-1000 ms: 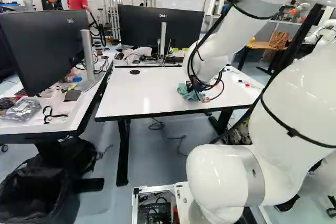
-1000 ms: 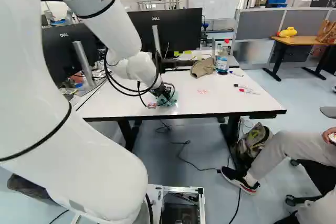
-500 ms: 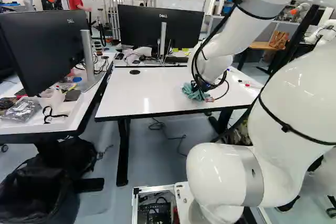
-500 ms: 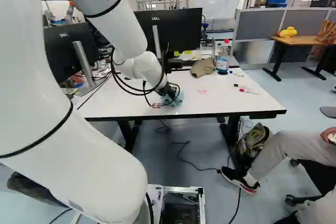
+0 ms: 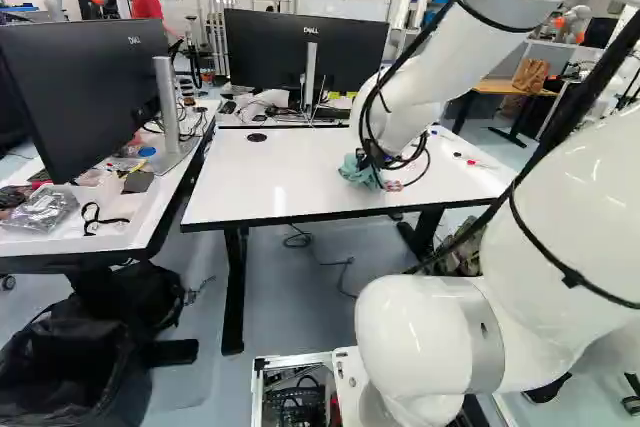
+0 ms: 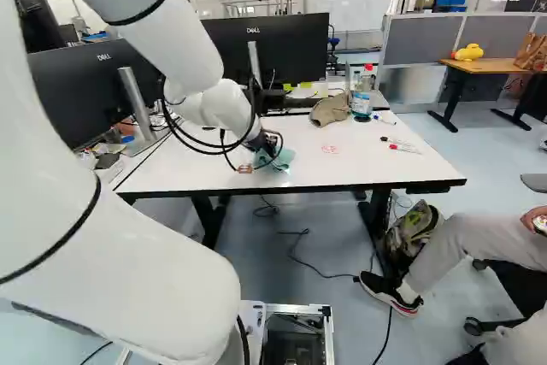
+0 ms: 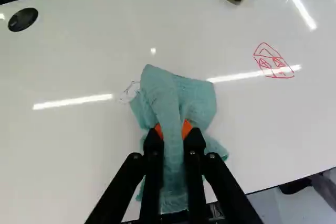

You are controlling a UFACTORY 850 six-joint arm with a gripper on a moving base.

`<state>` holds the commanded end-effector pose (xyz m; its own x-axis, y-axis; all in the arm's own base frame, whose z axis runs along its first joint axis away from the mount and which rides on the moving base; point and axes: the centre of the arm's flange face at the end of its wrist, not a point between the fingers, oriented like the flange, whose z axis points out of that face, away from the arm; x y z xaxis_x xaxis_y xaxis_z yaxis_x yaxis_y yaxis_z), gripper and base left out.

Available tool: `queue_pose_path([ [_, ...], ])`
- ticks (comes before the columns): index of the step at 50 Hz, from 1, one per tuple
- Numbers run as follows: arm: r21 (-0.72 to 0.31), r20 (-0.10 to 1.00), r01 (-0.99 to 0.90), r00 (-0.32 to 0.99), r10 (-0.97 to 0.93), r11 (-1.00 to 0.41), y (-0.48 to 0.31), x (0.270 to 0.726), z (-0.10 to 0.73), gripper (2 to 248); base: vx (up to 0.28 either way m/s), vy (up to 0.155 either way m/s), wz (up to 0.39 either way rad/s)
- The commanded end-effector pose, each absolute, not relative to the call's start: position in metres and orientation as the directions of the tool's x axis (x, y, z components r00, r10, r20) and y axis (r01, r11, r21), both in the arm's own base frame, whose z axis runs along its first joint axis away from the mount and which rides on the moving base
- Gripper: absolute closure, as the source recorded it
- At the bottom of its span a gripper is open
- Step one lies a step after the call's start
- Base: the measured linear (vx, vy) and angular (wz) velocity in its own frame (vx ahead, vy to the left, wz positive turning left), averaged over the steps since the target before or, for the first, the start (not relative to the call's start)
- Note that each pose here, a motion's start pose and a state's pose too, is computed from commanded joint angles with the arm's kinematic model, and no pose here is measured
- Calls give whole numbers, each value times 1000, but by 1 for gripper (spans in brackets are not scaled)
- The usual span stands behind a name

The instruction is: Clean the table with the green towel

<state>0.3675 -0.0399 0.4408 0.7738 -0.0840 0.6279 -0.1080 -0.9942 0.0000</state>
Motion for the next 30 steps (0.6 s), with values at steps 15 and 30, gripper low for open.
queue_pose_path([
  [15, 0, 628, -46, 777, -36, -999, -17, 367, 441, 200, 0, 0, 0],
  [30, 0, 629, 17, 778, 13, -1000, 6, 366, 441, 200, 0, 0, 0],
])
